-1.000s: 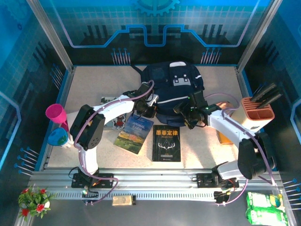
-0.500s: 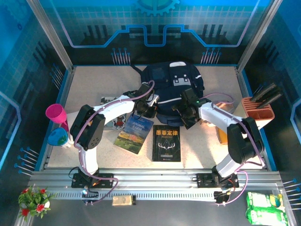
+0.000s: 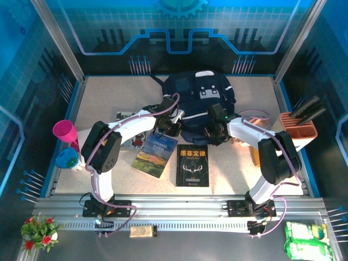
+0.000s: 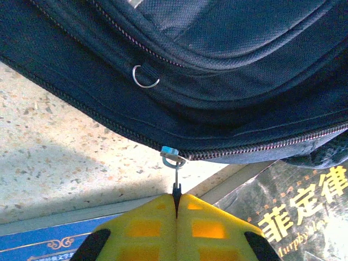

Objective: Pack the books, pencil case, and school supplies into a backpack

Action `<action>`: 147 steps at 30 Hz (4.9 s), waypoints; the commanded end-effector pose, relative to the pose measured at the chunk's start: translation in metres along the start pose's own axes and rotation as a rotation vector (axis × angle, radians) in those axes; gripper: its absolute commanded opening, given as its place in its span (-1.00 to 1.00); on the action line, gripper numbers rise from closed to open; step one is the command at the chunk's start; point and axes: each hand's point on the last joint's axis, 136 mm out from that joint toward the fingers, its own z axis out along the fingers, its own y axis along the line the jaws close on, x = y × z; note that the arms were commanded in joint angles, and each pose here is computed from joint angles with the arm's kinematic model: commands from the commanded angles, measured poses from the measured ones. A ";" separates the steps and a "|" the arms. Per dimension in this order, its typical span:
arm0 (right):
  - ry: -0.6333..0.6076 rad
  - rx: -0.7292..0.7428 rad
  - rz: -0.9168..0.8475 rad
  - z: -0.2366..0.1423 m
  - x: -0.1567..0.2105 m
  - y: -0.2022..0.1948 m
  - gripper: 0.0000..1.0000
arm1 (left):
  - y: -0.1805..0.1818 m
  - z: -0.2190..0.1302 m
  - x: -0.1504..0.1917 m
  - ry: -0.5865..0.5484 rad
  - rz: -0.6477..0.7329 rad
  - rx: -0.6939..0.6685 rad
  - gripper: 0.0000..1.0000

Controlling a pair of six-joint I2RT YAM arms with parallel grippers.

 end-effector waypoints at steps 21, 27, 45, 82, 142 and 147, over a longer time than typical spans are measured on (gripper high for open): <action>-0.092 -0.225 -0.141 -0.061 -0.034 0.031 -0.63 | 0.098 -0.019 -0.050 -0.032 -0.040 -0.276 -1.00; -0.061 -0.268 -0.159 -0.067 -0.028 0.039 -0.62 | 0.109 -0.010 -0.070 -0.064 -0.048 -0.318 -1.00; 0.098 -0.362 -0.294 -0.033 0.029 0.104 -0.53 | 0.103 -0.087 -0.053 -0.245 -0.371 -0.278 0.37; 0.143 -0.078 -0.966 -0.025 0.070 -0.085 0.45 | -0.055 -0.037 0.099 0.000 -0.551 0.210 0.98; 0.408 0.101 -0.989 0.015 0.062 -0.116 -0.40 | -0.136 -0.002 0.092 0.037 -0.472 0.468 -0.18; 0.427 0.028 -0.925 0.014 0.066 -0.118 -0.40 | -0.142 -0.006 0.090 0.006 -0.460 0.527 -0.18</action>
